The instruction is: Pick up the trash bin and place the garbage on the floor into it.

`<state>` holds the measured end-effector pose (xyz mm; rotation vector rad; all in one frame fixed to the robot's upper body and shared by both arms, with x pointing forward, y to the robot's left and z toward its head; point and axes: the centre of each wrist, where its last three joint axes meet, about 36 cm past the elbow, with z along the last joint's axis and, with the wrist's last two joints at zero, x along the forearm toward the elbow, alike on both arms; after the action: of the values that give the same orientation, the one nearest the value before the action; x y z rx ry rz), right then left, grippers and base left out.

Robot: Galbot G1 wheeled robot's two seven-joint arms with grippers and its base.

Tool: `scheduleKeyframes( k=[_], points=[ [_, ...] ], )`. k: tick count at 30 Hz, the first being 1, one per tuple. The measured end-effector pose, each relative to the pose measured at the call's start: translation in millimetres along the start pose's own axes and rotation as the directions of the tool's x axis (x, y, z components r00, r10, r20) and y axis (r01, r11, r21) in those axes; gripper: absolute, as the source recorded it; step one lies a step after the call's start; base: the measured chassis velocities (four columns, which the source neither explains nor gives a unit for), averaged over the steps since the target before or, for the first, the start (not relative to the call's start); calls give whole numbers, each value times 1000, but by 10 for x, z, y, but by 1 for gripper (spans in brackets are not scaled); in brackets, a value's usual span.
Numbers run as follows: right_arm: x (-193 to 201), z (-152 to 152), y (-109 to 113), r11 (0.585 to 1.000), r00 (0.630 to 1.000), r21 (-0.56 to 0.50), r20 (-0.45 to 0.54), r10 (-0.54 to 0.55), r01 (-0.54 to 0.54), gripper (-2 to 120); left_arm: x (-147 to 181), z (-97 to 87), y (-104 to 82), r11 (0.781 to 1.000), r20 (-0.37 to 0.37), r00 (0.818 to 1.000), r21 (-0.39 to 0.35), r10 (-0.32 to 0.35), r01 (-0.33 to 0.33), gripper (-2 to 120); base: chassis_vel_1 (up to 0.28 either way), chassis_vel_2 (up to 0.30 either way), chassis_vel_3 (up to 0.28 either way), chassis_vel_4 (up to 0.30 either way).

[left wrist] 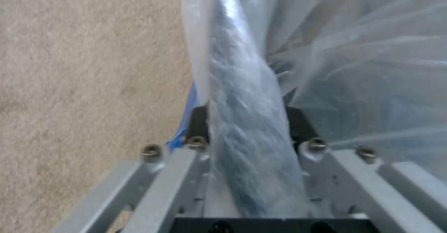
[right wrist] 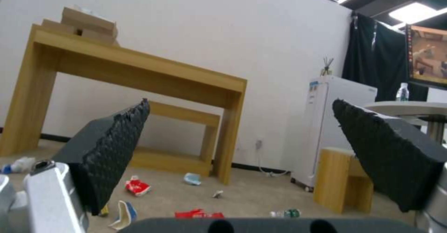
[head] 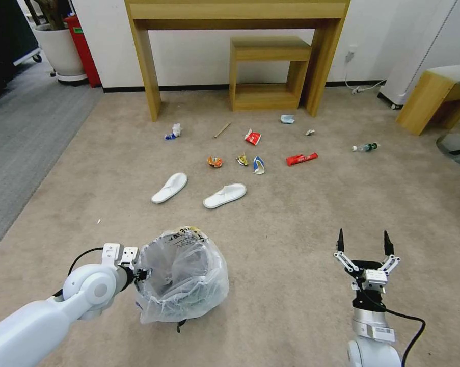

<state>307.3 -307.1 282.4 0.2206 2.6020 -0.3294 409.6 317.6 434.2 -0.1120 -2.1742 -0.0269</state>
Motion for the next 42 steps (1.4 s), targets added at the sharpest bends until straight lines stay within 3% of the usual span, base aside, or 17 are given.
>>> scheduleKeyframes(
  k=[5, 19, 24, 28, 29, 32, 33, 36, 42],
  points=[
    [-19, -4, 5, 1000, 1000, -1, 3, 3, -3, 100, 67, -46, 7, 1000, 42, 999, -6, 29, -29, 1, 0, 0, 0, 0],
    [-55, 29, 29, 1000, 1000, 2, 1, 6, -6, 100, 120, -3, 106, 1000, 99, 995, -30, -1, 4, 0, 0, 0, 0, 0],
    [-65, 24, 29, 1000, 1000, 5, -2, 9, -9, 100, 169, -76, 157, 1000, 156, 988, -10, 7, -5, 0, 0, 0, 0, 0],
    [-72, 4, 30, 1000, 1000, 10, -5, 10, -10, 100, 254, -95, 104, 1000, 290, 957, 4, 21, -23, 0, 0, 0, 0, 0],
    [-72, 4, 30, 1000, 1000, 10, -5, 10, -10, 100, 254, -95, 104, 1000, 290, 957, 4, 21, -23, 0, 0, 0, 0, 0],
    [-79, -7, 37, 1000, 1000, 12, -10, 13, -13, 100, 323, -8, 44, 999, 391, 920, 33, 12, -27, 0, 0, 0, 0, 0],
    [-79, -7, 37, 1000, 1000, 12, -10, 13, -13, 100, 323, -8, 44, 999, 391, 920, 33, 12, -27, 0, 0, 0, 0, 0],
    [-96, -27, 42, 1000, 1000, 13, -8, 19, -19, 100, 379, 71, 62, 998, 454, 891, 59, 2, -33, 0, 0, 0, 0, 0],
    [-83, -40, 42, 1000, 1000, 18, -11, 23, -23, 100, 438, 77, 118, 996, 488, 872, 86, -24, -21, 0, 0, 0, 0, 0]
  ],
)
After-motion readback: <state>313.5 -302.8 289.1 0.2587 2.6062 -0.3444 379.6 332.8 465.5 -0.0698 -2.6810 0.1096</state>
